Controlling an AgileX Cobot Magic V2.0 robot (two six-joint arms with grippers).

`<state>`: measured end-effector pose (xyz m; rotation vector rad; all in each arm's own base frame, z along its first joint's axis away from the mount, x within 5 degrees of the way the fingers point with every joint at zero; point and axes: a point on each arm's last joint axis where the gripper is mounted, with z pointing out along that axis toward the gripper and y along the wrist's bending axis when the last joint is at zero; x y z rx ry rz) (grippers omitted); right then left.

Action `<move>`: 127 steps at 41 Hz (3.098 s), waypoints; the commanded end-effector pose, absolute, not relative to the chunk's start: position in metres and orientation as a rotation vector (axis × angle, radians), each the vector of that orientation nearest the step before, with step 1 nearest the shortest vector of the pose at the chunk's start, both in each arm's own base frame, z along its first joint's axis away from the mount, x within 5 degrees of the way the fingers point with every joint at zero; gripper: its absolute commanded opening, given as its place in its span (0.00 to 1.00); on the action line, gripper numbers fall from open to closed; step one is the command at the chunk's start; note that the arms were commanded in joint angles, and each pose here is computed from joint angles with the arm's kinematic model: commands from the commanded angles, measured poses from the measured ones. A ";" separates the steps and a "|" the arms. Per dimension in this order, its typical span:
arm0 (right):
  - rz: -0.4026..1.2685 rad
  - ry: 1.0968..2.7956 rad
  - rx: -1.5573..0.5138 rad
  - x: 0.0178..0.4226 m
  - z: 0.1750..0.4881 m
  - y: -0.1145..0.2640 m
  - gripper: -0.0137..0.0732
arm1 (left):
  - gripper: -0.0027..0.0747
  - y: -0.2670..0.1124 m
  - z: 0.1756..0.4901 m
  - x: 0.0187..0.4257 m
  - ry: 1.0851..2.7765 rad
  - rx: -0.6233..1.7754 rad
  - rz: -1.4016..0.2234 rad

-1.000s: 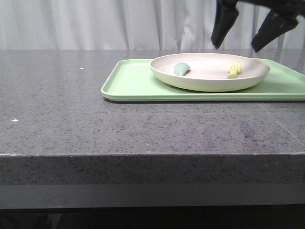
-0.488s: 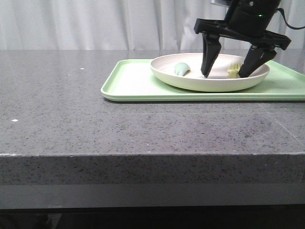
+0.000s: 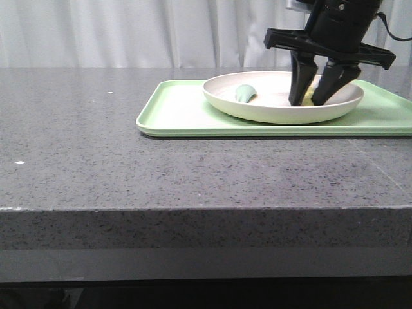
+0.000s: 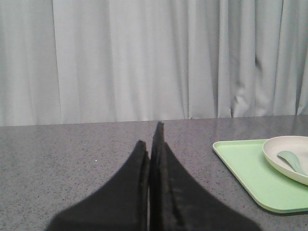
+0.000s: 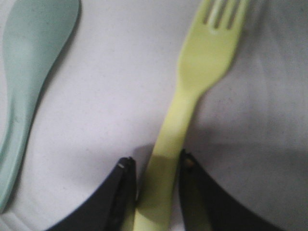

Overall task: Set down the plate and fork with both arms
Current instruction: 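Close the right gripper on the yellow fork and lift it, then carry the fork beside the plate and lower it onto the tray, then open the right gripper to release the fork and raise it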

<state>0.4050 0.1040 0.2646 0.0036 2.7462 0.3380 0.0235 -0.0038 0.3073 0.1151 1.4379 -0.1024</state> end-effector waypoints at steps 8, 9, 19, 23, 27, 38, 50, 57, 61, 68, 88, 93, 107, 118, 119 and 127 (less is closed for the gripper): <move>0.369 2.603 0.001 0.406 0.311 0.101 0.10 | 0.01 -0.004 0.321 0.021 1.352 0.108 -0.116; 0.370 2.598 0.000 0.406 0.313 0.102 0.10 | 0.01 -0.004 0.321 0.021 1.352 0.108 -0.116; 0.358 2.568 -0.001 0.408 0.342 0.093 0.10 | 0.01 -0.004 0.321 0.021 1.352 0.108 -0.116; 0.317 2.564 0.021 0.409 0.351 0.079 0.10 | 0.01 -0.004 0.321 0.021 1.352 0.108 -0.116; 0.271 2.585 0.064 0.410 0.352 0.060 0.10 | 0.01 -0.004 0.321 0.021 1.352 0.108 -0.116; 0.132 2.637 0.134 0.409 0.347 0.019 0.10 | 0.01 -0.004 0.321 0.021 1.352 0.108 -0.116; 0.098 2.760 0.118 0.409 0.310 0.015 0.11 | 0.01 -0.004 0.321 0.021 1.352 0.108 -0.116; 0.096 2.784 0.119 0.410 0.299 0.015 0.18 | 0.01 -0.004 0.321 0.021 1.352 0.108 -0.116; 0.096 2.786 0.119 0.410 0.299 0.015 0.30 | 0.01 -0.004 0.321 0.021 1.352 0.108 -0.116; 0.096 2.779 0.118 0.411 0.300 0.014 0.48 | 0.01 -0.004 0.321 0.021 1.352 0.108 -0.116; 0.106 2.539 0.089 0.368 0.382 0.013 0.39 | 0.01 -0.004 0.321 0.021 1.352 0.108 -0.116; 0.109 2.494 0.086 0.354 0.400 0.013 0.19 | 0.01 -0.004 0.321 0.021 1.352 0.108 -0.116; 0.097 2.354 0.042 0.293 0.404 0.011 0.02 | 0.01 -0.004 0.321 0.021 1.352 0.108 -0.116; 0.083 2.135 0.028 0.226 0.369 0.008 0.02 | 0.01 -0.004 0.321 0.021 1.352 0.108 -0.116; 0.083 2.107 0.028 0.221 0.366 0.008 0.02 | 0.01 -0.004 0.321 0.021 1.352 0.108 -0.116; 0.070 1.920 0.020 0.170 0.331 0.006 0.02 | 0.01 -0.004 0.321 0.021 1.352 0.108 -0.116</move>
